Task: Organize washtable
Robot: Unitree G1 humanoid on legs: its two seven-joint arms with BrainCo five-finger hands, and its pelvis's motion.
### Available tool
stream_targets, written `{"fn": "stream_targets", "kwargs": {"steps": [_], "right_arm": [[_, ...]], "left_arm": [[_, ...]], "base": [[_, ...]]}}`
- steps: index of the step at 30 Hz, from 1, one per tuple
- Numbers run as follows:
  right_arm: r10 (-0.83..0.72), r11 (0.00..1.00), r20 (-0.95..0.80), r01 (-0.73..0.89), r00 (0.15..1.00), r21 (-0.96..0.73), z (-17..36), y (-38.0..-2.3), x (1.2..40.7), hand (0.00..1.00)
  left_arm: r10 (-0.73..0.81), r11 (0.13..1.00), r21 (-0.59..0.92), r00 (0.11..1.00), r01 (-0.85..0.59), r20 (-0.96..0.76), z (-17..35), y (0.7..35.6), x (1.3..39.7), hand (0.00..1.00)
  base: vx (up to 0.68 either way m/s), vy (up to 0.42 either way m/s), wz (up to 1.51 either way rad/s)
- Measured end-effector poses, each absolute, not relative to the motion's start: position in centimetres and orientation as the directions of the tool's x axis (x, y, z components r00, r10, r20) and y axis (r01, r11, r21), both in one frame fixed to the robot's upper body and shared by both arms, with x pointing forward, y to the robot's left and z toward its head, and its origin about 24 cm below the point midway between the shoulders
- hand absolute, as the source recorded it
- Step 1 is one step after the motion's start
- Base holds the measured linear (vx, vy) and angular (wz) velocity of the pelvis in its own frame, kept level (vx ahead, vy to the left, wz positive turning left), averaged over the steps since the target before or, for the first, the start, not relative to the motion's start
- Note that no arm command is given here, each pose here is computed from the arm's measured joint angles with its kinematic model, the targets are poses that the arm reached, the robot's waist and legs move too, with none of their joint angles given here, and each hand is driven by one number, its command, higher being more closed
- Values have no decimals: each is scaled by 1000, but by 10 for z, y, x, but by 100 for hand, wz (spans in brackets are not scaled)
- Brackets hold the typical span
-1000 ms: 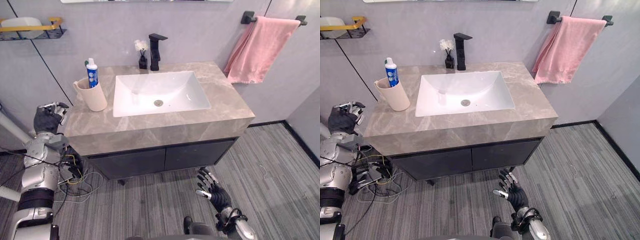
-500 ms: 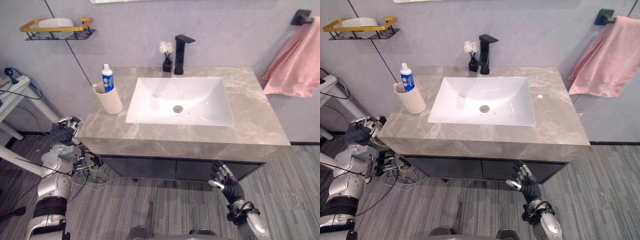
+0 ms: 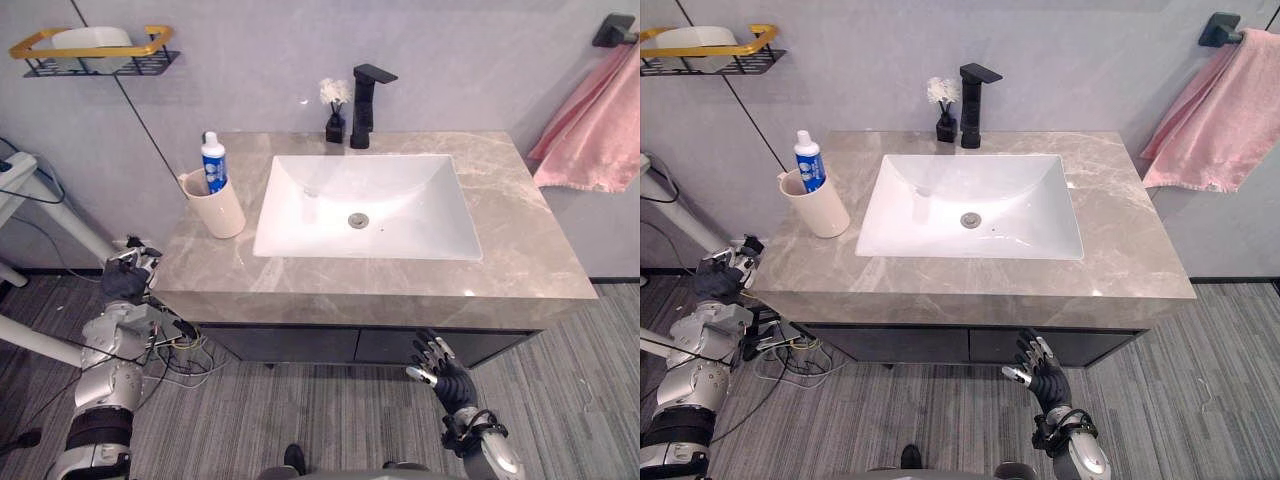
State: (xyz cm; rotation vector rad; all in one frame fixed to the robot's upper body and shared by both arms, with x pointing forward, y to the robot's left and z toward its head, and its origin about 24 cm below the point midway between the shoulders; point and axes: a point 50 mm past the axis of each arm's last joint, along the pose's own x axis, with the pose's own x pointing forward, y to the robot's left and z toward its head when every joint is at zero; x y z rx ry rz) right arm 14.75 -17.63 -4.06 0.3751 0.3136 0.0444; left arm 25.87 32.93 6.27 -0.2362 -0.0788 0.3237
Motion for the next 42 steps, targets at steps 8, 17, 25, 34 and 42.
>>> {"fn": "stream_targets", "kwargs": {"steps": [8,17,25,34,42], "right_arm": [[99,939,-360,33,928,342,-54,-177,140,0],[106,939,-372,30,922,343,-56,-176,136,0],[103,943,-363,25,926,331,-54,-177,139,0],[26,948,-322,79,946,307,-47,-196,150,0],[-3,949,-317,103,948,299,-45,-203,151,0]], "left_arm": [[282,939,-222,958,-264,53,65,324,261,100],[195,965,-194,978,-177,79,72,310,267,100],[179,968,-189,981,-162,72,71,306,269,100],[171,944,-294,984,-149,49,53,283,270,100],[175,942,-298,984,-155,41,50,283,268,100]], "base": [[4,7,-10],[-69,20,-16],[-3,1,-1],[-32,1,7],[-6,1,7]]}}
